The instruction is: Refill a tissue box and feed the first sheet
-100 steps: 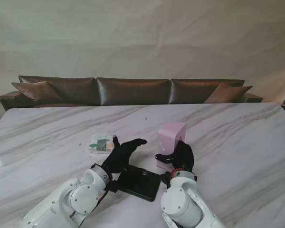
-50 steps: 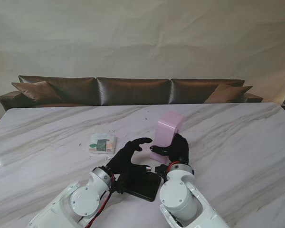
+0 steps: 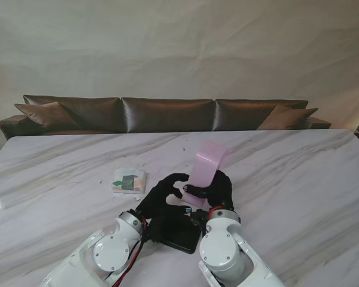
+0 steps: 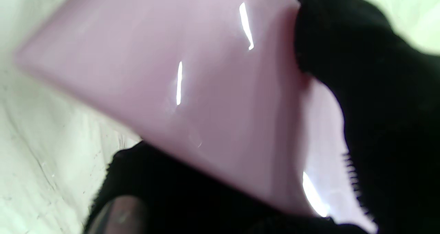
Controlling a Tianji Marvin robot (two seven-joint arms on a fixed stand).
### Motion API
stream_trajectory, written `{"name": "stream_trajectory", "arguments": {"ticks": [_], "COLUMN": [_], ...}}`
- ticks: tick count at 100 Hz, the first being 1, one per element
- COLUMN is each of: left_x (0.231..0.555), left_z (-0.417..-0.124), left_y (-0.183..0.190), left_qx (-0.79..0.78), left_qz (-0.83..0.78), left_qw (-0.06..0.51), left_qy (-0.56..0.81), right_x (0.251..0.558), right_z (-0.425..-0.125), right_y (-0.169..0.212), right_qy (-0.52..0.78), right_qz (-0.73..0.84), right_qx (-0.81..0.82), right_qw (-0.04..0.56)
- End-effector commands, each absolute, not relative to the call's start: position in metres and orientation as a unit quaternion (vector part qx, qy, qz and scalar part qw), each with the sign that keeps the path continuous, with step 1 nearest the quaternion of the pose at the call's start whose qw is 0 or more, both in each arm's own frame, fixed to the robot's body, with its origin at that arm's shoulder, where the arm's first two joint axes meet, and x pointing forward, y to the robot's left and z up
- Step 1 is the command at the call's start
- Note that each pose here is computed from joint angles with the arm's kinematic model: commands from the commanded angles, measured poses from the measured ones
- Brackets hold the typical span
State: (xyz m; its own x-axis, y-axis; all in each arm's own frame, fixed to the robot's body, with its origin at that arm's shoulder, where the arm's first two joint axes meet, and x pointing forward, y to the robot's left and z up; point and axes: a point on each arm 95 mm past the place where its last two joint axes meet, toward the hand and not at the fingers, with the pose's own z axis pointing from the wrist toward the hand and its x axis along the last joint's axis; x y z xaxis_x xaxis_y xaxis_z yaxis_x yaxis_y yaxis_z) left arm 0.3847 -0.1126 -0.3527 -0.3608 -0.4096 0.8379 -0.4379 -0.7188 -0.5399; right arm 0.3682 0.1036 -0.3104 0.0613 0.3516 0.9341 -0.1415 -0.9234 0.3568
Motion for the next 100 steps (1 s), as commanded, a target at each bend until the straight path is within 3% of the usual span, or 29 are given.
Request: {"name": "stream_trajectory", "arguments": {"ticks": [1,100], "left_x": [0.383,0.377], "left_z": [-0.354,-0.364], "left_y": [-0.118,-0.144], "left_qx": [0.567,0.563], "left_qz": [0.735,0.741], "left_qw": [0.017,0.033], "left_qy": [-0.37,-0.365], "right_x": [0.366,0.367], "right_z": [-0.315,-0.32], "right_y": [0.111,0.14], "right_qy": [0.075,0.018], "right_qz": [0.679,0.685], "right_qx": [0.711,0.722], "right_qw": [0.165,0.092]}}
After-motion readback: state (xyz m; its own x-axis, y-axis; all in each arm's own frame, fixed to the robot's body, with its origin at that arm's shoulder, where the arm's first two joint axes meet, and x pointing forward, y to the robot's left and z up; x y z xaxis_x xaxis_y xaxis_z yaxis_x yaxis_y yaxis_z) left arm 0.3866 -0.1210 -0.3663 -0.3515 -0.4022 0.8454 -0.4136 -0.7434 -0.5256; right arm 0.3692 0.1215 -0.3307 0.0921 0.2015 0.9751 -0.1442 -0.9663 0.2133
